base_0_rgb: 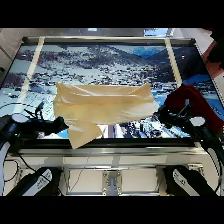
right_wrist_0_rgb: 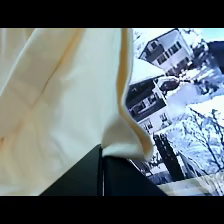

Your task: Fold the shirts.

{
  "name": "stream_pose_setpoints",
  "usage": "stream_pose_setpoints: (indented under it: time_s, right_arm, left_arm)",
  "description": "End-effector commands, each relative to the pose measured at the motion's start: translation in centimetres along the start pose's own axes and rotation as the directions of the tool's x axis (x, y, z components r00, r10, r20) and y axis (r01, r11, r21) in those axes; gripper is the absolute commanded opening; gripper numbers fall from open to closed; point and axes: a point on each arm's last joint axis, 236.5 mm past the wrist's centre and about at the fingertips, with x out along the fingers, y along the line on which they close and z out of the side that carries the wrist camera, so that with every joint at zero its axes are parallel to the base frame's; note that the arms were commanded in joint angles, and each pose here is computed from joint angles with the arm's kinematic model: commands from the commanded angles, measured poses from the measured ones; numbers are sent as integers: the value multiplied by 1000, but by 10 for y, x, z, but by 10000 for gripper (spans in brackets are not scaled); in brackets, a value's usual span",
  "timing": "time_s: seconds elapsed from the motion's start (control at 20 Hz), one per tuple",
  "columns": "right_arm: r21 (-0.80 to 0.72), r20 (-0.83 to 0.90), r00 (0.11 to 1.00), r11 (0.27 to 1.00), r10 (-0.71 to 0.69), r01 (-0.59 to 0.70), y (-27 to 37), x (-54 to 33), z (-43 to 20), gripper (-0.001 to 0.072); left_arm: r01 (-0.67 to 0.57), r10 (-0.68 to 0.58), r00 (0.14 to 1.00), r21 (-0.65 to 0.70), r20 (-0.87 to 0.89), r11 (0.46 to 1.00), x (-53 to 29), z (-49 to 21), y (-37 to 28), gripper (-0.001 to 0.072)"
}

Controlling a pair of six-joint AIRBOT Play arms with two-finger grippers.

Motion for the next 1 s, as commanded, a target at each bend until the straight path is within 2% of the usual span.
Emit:
stream_pose_setpoints:
  time_s: [0.0,0.15,0.3,0.6,0.75,0.95]
  right_arm:
    - [-230,-41,981,957,-190,175,-23,-41,-17,26]
    - [-295,-157,955,935,-252,198,-35,-55,-49,26]
    - [-383,-185,934,898,-305,217,-41,-55,-62,26]
    - [-447,47,966,860,-254,248,-1,-70,2,25]
    - [-481,147,974,848,-172,223,39,-73,40,25]
    - [-523,65,978,828,-200,204,50,-24,53,25]
  left_arm:
    - [-28,23,999,147,33,989,-42,-3,-22,14]
    - [-29,39,998,173,-54,985,-62,-44,-31,14]
    - [-40,37,999,180,19,983,-77,-47,-40,13]
    - [-99,21,930,196,368,976,-109,53,-59,11]
    - [-152,50,935,270,350,951,-103,90,-67,11]
    - [-251,125,931,354,343,901,-63,143,-75,11]
